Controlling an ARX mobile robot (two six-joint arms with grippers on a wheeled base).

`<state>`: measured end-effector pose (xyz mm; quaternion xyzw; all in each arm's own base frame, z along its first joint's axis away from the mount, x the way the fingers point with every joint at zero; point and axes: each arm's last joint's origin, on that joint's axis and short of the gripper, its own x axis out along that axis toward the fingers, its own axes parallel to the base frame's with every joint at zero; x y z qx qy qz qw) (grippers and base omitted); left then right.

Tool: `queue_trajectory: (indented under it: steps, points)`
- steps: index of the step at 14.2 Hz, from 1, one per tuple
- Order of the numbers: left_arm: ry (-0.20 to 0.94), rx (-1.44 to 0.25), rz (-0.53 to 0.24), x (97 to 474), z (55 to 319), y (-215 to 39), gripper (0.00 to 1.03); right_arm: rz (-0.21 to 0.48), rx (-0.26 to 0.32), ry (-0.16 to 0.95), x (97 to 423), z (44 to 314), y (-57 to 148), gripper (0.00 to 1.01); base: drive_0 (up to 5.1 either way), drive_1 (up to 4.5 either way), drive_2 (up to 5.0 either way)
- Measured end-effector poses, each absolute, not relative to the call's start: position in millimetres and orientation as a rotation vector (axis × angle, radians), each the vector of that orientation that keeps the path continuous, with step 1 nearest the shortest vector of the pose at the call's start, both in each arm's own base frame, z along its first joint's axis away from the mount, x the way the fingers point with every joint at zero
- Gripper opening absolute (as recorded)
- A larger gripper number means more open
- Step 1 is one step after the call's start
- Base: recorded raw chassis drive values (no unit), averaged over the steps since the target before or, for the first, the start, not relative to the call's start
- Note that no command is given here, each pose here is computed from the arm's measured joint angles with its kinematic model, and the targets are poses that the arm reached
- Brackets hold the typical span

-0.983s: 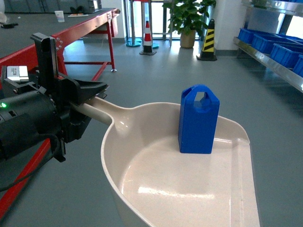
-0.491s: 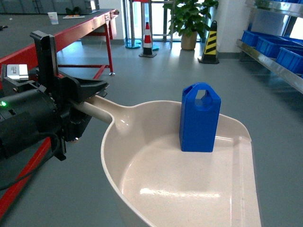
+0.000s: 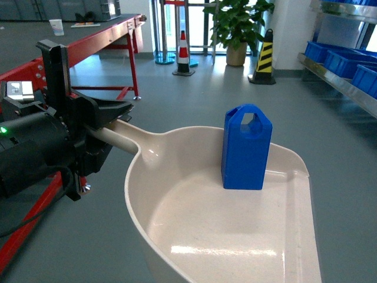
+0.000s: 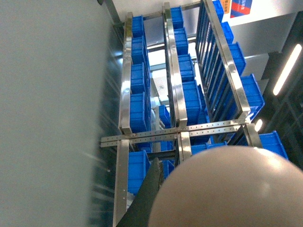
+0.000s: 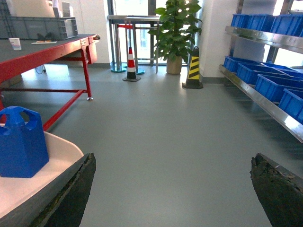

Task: Place part in tray to right shelf

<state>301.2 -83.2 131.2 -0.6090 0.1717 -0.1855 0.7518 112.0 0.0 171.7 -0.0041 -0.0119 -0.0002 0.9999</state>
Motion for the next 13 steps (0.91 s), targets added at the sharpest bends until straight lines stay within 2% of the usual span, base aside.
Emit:
queue_trajectory:
  steps: [13]
  points:
    - [0.379, -1.33, -0.403, 301.1, 130.7, -83.0, 0.13, 0.0, -0.008, -0.016, 112.1, 170.9, 0.0, 0.98, 0.0, 4.08, -4.1]
